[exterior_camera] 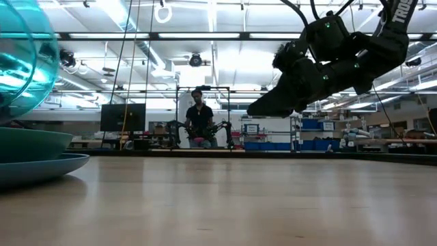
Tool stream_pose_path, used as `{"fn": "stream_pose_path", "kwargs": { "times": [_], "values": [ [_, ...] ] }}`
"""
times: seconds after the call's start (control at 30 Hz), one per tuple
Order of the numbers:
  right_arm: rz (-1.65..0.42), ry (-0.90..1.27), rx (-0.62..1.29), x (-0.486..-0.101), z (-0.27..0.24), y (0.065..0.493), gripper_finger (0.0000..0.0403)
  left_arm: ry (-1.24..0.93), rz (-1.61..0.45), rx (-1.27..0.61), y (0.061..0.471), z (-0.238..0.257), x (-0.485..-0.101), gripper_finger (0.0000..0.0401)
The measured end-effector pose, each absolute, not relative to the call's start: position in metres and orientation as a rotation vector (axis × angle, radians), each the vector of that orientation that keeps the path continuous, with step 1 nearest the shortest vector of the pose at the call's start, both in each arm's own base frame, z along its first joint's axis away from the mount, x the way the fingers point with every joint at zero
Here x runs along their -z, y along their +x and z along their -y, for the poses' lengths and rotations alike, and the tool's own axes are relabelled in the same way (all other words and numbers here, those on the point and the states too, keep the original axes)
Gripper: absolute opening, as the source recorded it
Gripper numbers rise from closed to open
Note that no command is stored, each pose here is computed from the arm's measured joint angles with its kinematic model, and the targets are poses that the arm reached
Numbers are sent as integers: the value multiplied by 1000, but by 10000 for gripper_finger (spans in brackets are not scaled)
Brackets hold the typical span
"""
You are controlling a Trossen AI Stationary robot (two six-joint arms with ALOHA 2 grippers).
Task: Stack plastic plates
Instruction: Stack the light blue plate on top of the orange plate
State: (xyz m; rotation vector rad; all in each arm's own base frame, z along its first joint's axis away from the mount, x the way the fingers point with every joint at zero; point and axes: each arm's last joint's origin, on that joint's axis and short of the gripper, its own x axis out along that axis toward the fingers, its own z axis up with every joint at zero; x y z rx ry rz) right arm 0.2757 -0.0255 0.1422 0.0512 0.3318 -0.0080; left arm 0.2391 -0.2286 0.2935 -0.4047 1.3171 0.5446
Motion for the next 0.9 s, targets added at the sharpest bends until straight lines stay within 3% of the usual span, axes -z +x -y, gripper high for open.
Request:
{"fn": "stream_pose_path", "kwargs": {
  "times": [0.27,0.9],
  "values": [
    [-345,15,31,-141,26,275,180,-355,-1452,-603,256,246,-288,18],
    [-301,-2,71,-145,34,276,180,-198,-1592,-474,269,257,-263,18]
  ]
}}
